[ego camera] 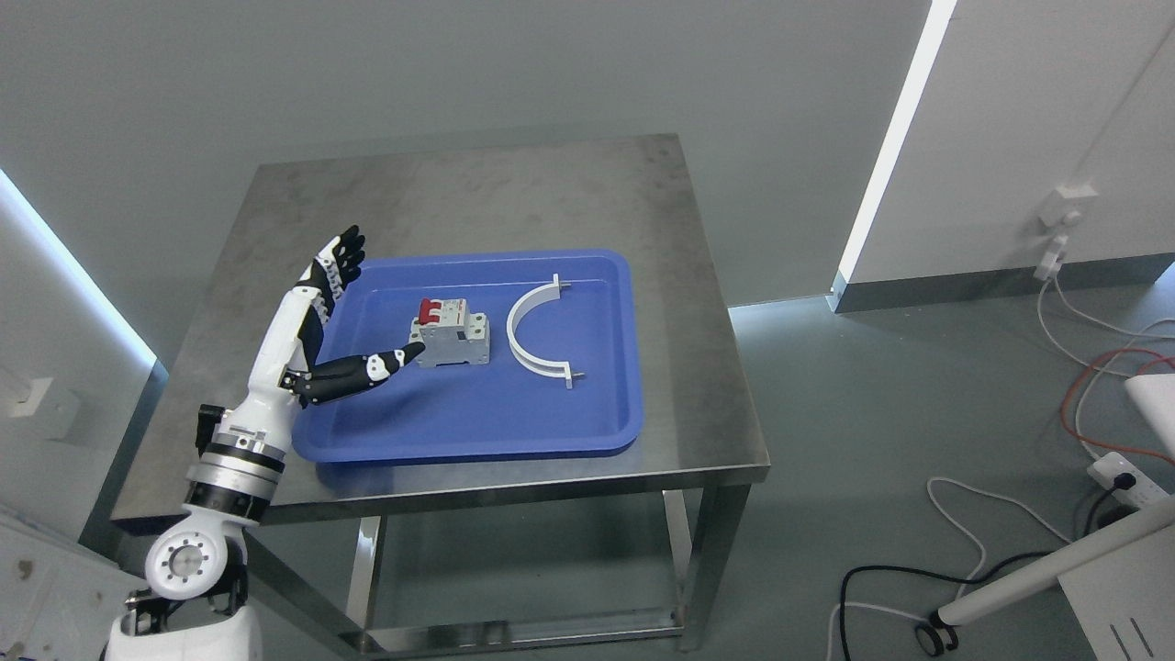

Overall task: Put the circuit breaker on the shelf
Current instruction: 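Reach the left hand to the grey circuit breaker and grasp it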

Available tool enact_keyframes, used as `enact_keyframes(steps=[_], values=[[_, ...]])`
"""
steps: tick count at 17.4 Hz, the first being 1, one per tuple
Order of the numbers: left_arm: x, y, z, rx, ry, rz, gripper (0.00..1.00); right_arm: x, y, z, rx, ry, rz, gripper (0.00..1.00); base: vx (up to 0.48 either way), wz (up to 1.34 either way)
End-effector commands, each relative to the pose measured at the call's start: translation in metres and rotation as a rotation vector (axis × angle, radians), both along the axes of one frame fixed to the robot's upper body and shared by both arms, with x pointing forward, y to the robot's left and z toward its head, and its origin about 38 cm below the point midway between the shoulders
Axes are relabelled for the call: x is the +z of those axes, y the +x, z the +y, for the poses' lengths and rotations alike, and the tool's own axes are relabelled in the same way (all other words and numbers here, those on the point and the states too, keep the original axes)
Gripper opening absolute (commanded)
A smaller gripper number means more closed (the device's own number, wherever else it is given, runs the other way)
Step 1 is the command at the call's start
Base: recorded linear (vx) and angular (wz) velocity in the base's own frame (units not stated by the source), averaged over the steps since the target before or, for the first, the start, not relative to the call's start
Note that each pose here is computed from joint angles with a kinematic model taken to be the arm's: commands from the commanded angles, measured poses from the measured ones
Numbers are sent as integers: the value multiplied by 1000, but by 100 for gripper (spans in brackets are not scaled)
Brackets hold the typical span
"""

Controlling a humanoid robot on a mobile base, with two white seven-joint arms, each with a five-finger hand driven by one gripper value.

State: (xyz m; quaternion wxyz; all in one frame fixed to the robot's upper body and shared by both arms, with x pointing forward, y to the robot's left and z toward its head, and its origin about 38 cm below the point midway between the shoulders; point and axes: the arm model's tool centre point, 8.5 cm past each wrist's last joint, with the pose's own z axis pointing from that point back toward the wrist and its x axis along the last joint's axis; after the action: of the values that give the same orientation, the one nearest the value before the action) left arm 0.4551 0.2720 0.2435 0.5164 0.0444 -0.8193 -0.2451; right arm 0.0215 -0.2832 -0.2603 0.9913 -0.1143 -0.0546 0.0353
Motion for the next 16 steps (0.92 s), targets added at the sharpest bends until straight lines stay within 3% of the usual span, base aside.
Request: enact_keyframes(steps=[1, 5, 8, 12, 13, 16], values=[[9, 19, -28, -67, 409, 124, 97, 1, -3, -10, 18, -20, 36, 100, 12, 0], [9, 29, -28, -3, 463, 225, 93, 1, -3, -10, 18, -18, 36, 100, 6, -21], [2, 29, -25, -13, 500, 257, 76, 1, -3, -10, 18, -20, 37, 100, 10, -19], [-3, 30, -18, 0, 512, 273, 64, 1, -3, -10, 18, -20, 36, 100, 3, 15], [-4, 31, -18, 1, 509, 274, 59, 1, -3, -10, 18, -18, 37, 100, 0, 0], [0, 32, -7, 4, 498, 209, 26, 1, -3, -10, 16, -18, 37, 100, 0, 0]])
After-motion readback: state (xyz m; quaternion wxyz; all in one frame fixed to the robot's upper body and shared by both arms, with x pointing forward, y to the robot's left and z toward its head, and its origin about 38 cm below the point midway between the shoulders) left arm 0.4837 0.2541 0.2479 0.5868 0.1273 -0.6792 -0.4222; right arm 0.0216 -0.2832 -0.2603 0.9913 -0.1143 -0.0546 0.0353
